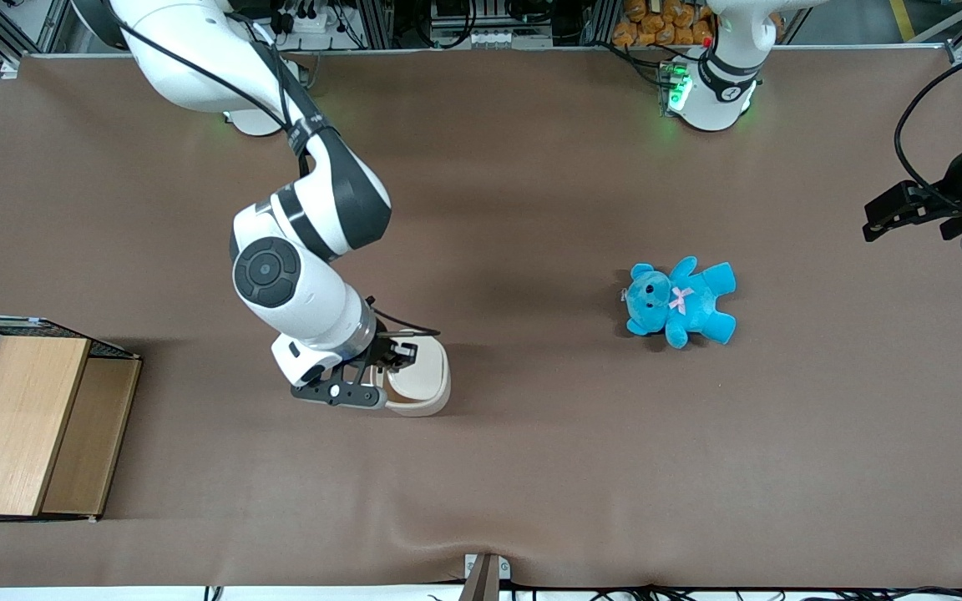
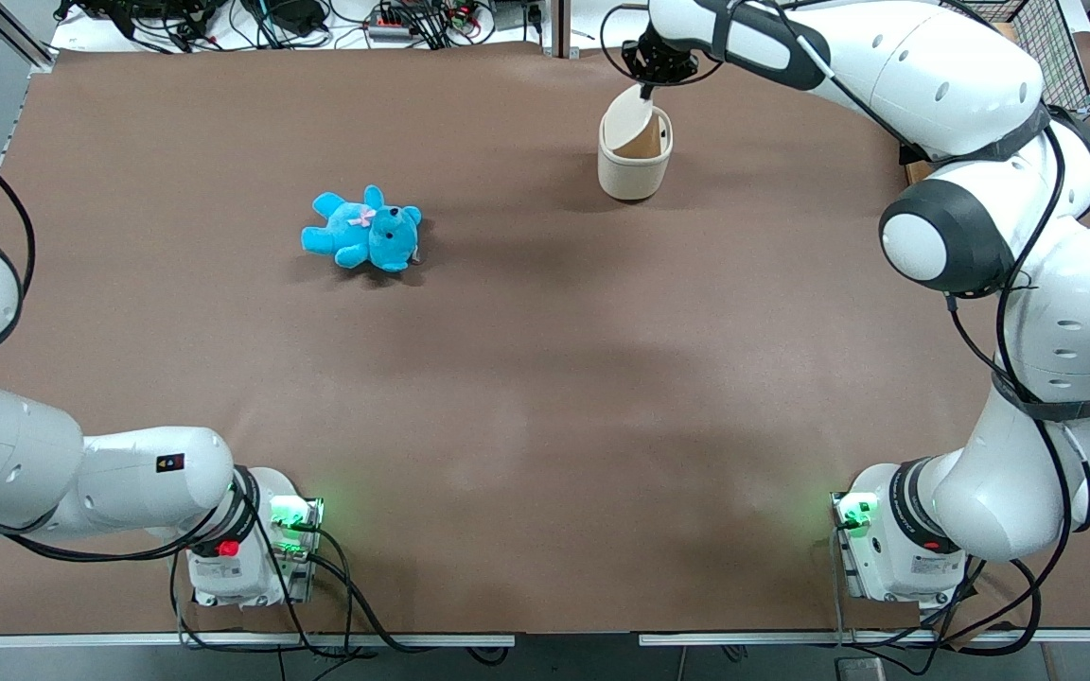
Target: Open trash can with right arm
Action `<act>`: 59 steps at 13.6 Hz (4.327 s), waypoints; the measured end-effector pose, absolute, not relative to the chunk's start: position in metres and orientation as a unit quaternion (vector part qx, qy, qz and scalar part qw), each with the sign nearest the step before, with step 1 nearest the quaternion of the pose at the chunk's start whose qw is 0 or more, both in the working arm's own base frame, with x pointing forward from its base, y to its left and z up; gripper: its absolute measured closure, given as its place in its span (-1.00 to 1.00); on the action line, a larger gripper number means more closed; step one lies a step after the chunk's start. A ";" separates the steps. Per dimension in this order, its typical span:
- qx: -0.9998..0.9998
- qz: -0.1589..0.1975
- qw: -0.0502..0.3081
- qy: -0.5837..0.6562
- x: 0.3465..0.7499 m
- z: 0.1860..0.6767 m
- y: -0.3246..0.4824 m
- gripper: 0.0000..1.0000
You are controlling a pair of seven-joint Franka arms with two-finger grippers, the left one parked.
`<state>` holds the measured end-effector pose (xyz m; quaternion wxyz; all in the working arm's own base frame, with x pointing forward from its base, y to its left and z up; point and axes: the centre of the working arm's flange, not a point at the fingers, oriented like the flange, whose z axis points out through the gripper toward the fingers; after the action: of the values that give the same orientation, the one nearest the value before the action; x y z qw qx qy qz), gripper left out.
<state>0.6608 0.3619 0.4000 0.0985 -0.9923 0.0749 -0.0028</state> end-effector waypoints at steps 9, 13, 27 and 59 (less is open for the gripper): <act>-0.987 0.053 0.113 0.098 0.642 0.482 0.349 -0.07; -0.985 0.082 0.112 0.102 0.654 0.504 0.281 -0.89; -0.997 0.056 0.050 0.033 0.585 0.638 0.100 -1.00; -0.999 0.019 0.017 0.041 0.545 0.648 0.036 -1.00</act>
<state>0.5448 0.0363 0.6478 0.0173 -0.9988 0.0411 0.0185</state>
